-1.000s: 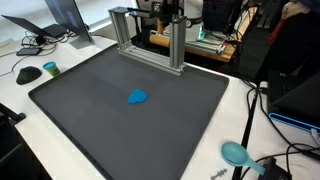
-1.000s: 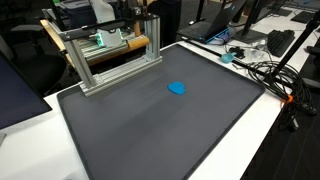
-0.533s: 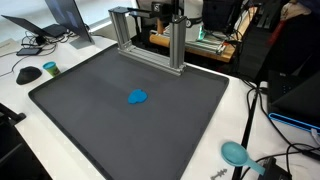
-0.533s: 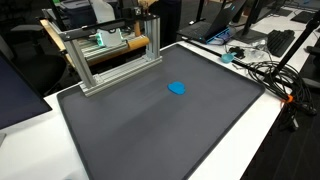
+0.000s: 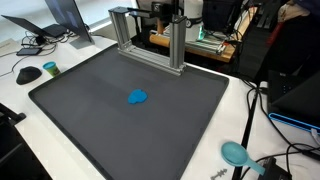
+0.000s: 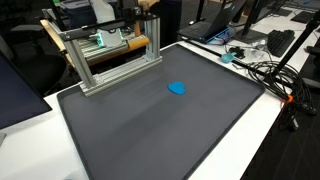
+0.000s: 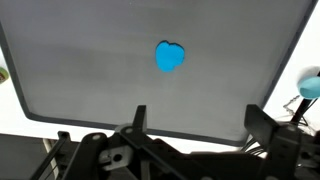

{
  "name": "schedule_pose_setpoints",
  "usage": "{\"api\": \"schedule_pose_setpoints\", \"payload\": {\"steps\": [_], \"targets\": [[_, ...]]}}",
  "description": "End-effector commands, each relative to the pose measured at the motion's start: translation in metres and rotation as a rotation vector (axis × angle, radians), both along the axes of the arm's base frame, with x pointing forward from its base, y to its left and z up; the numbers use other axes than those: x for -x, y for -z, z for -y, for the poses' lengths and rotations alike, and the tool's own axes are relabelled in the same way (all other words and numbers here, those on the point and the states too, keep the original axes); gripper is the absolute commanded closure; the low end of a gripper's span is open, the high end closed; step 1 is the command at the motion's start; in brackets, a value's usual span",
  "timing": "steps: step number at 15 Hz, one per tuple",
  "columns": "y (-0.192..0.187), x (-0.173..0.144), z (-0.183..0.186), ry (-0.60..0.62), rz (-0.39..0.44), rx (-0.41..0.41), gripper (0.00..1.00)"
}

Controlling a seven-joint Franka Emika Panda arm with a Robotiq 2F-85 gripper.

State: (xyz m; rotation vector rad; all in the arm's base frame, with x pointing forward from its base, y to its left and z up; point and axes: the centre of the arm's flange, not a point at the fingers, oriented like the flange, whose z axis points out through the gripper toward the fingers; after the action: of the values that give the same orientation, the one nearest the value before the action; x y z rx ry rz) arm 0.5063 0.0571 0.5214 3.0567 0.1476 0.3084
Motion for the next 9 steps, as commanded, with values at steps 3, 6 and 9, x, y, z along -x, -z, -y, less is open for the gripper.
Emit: {"api": "schedule_pose_setpoints", "payload": {"steps": [3,6,9], "targets": [[0.005,-0.058,-0.012,0.004,-0.071,-0.003,0.0],[0.015,-0.041,-0.007,-0.006,-0.053,-0.004,0.0],[0.014,-0.041,-0.007,-0.006,-0.051,-0.004,0.0]]}}
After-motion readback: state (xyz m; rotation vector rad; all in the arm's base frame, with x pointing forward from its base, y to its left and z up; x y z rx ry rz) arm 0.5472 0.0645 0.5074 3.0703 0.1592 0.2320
